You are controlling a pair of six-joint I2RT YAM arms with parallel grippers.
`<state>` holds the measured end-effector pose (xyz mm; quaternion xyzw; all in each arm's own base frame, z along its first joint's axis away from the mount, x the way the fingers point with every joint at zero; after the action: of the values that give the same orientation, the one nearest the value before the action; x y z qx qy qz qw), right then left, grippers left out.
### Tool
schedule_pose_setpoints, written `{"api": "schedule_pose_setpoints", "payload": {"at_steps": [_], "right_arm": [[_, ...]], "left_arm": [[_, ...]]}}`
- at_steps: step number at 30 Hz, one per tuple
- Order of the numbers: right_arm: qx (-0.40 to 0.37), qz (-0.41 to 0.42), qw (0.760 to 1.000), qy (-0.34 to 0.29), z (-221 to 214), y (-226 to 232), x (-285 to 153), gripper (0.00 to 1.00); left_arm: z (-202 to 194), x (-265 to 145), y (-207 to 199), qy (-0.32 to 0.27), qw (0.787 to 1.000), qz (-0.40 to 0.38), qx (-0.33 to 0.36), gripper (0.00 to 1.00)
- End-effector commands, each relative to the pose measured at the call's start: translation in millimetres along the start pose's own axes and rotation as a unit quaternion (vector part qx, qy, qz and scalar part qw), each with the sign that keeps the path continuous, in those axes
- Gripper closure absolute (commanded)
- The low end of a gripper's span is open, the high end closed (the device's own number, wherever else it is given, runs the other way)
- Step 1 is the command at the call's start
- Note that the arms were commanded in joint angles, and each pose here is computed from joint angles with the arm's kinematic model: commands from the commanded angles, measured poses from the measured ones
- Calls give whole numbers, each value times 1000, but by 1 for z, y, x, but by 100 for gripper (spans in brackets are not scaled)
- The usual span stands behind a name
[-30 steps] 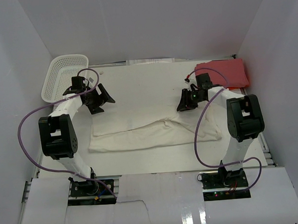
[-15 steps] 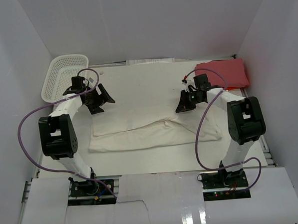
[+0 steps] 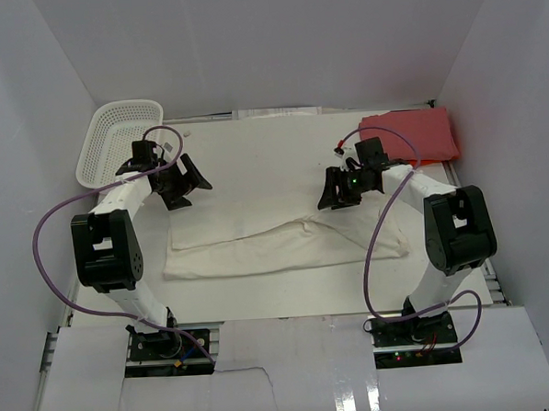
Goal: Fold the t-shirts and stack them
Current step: Fold the other side of the tshirt into a rectangle
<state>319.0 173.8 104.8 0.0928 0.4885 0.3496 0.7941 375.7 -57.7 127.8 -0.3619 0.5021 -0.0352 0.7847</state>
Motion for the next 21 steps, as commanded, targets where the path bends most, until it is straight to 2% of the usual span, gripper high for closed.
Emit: {"api": "schedule_pose_setpoints", "payload": {"at_steps": [1,15,21], "right_arm": [[-11,-21,1000,-7,14,-6,0,39],[-20,-37,999,6,5,-31,21,42],[-29,-45,998,-12,13,-35,11,43]], "left_arm": [[2,-6,-5,-8,1000,-12,14,2],[-2,-4,-2,-1,1000,-15,17,2],[-2,-8,-4,-7,1000,-14,23,2]]}}
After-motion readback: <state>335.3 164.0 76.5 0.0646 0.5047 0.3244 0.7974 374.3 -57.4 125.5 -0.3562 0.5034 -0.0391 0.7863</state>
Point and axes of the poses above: each gripper's point midway between its finger pads, its own x axis out along the fingers, its own y axis along the line the jaws close on, z = x × y, the point moved 4 cm from there along -x, back along the fingers, and after that the axes turned 8 degrees about -x, right-handed, at the moved point
